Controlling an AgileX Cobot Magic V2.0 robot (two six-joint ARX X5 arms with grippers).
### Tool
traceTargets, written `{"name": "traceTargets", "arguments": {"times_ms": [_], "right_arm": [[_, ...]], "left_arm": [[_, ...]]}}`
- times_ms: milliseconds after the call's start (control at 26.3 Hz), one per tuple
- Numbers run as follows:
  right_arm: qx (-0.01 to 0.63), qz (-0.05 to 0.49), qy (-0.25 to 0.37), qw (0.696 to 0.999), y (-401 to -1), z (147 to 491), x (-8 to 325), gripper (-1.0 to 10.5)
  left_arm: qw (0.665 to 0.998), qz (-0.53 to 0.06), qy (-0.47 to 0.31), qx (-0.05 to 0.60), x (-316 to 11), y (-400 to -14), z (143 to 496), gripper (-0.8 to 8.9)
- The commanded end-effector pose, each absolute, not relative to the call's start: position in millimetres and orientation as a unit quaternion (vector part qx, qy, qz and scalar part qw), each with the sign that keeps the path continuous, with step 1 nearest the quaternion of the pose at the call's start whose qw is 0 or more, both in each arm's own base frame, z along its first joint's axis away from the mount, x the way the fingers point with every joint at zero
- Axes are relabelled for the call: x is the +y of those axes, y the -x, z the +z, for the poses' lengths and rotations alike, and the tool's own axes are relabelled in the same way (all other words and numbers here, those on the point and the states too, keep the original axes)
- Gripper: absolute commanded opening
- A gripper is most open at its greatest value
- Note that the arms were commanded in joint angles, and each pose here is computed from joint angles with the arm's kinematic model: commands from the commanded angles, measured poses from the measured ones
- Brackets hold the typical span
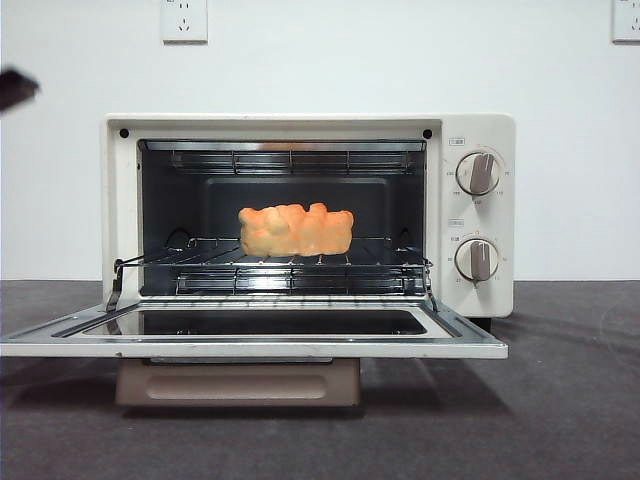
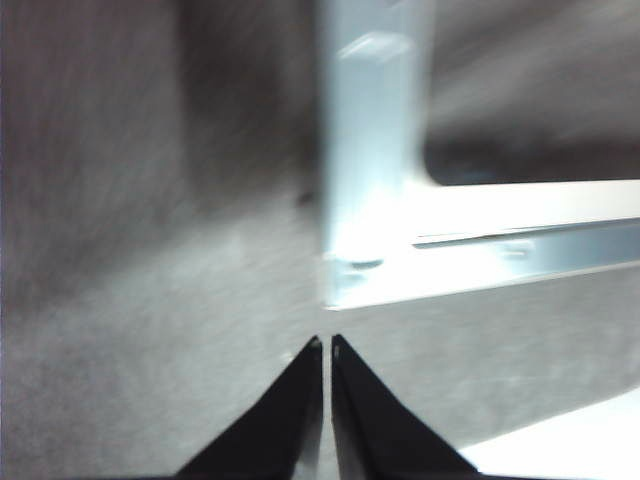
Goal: The left arm flap open the oven, the right arm pick bread and place it into oven, the left arm flap close the oven
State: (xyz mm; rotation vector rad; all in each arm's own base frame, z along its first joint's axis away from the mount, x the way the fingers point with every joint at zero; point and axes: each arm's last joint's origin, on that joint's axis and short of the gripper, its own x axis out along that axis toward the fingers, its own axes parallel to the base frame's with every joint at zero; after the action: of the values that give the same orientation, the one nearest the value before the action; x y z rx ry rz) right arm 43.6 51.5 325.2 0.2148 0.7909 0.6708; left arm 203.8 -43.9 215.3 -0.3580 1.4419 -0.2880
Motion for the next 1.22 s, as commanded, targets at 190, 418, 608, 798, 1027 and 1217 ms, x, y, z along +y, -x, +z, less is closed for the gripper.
{"name": "traceTargets", "arguments": {"times_ms": [190,418,608,798,1027,1217], "right_arm": [[0.368,0.331,-0.094,0.864,-43.2,328.0,52.1,0.2],[0.367,0.333,-0.090,0.864,-43.2,328.0,52.1,0.2],[0.367,0.333,-0.089,0.864,-43.2,328.0,52.1,0.2],[0.366,0.333,-0.090,0.864,-43.2,328.0,52.1,0.2],[0.365,0.328,-0.088,0.867,-43.5,328.0,51.9,0.2],[0.362,0.322,-0.087,0.870,-43.8,328.0,51.6,0.2]], "left_arm": [[0.673,-0.112,0.166,0.712,-44.7,-226.3,180.1,0.16],[0.638,-0.143,0.225,0.723,-43.0,-240.6,156.6,0.16],[0.634,-0.142,0.235,0.723,-40.2,-244.3,150.8,0.16],[0.637,-0.141,0.244,0.717,-36.4,-245.8,150.9,0.16],[0.630,-0.167,0.277,0.706,-33.8,-247.3,152.3,0.16],[0.624,-0.183,0.293,0.701,-32.5,-247.6,153.1,0.16]]}}
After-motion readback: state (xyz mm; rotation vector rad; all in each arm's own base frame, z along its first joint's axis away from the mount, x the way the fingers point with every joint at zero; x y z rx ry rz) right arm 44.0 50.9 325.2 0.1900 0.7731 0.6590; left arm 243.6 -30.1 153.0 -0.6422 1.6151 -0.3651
